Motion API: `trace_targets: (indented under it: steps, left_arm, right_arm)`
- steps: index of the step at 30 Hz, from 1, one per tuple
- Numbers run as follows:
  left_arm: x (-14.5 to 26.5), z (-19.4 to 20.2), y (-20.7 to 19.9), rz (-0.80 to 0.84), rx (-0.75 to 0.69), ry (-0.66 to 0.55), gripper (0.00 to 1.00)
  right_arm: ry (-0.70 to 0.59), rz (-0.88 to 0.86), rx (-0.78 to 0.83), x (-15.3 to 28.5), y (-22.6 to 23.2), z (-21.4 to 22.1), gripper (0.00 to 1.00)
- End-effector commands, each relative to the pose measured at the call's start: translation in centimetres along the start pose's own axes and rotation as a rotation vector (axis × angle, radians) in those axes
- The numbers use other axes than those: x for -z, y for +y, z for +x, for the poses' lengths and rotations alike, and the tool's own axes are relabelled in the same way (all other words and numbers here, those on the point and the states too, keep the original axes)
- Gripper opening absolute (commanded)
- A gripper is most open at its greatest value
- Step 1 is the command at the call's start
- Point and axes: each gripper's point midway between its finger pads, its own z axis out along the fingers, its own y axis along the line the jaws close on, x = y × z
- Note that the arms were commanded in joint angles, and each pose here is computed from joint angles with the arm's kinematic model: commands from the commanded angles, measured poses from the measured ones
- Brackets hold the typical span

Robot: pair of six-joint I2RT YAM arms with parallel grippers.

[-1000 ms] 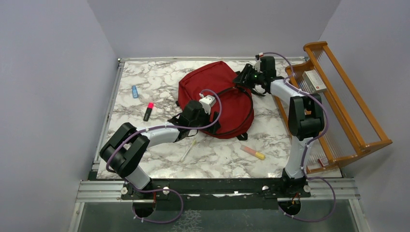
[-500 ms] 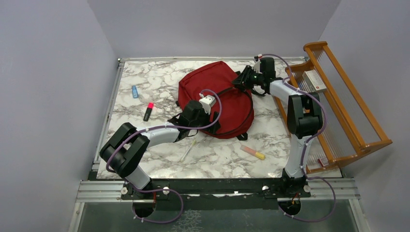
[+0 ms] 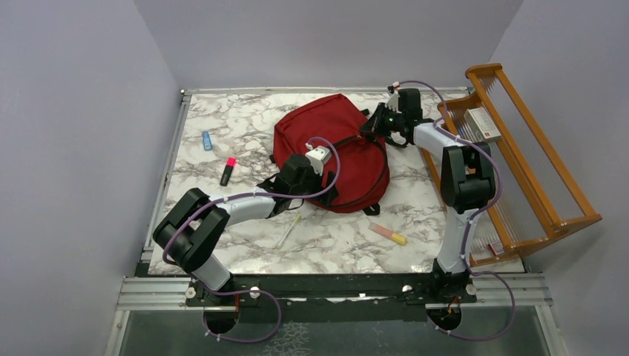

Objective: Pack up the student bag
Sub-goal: Unzip the student bag at the center of the board.

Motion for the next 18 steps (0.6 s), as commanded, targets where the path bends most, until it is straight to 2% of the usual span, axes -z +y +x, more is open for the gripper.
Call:
trace_targets:
  steps: [1, 9, 18]
  left_arm:
    - [0.0, -0.7, -0.1, -0.007, -0.001, -0.025, 0.77]
    - [-0.2, -0.6, -0.1, -0.004, 0.002, -0.021, 0.77]
    - [-0.3, -0.1, 0.2, -0.012, 0.004, -0.013, 0.77]
  right_arm:
    - [-0.092, 0.013, 0.183, 2.4, 1.7, -2.8, 0.0]
    - [-0.146, -0.026, 0.412, 3.0, 6.1, -2.8, 0.0]
    - [-0.056, -0.16, 0.501, -0.4, 13.5, 2.1, 0.01]
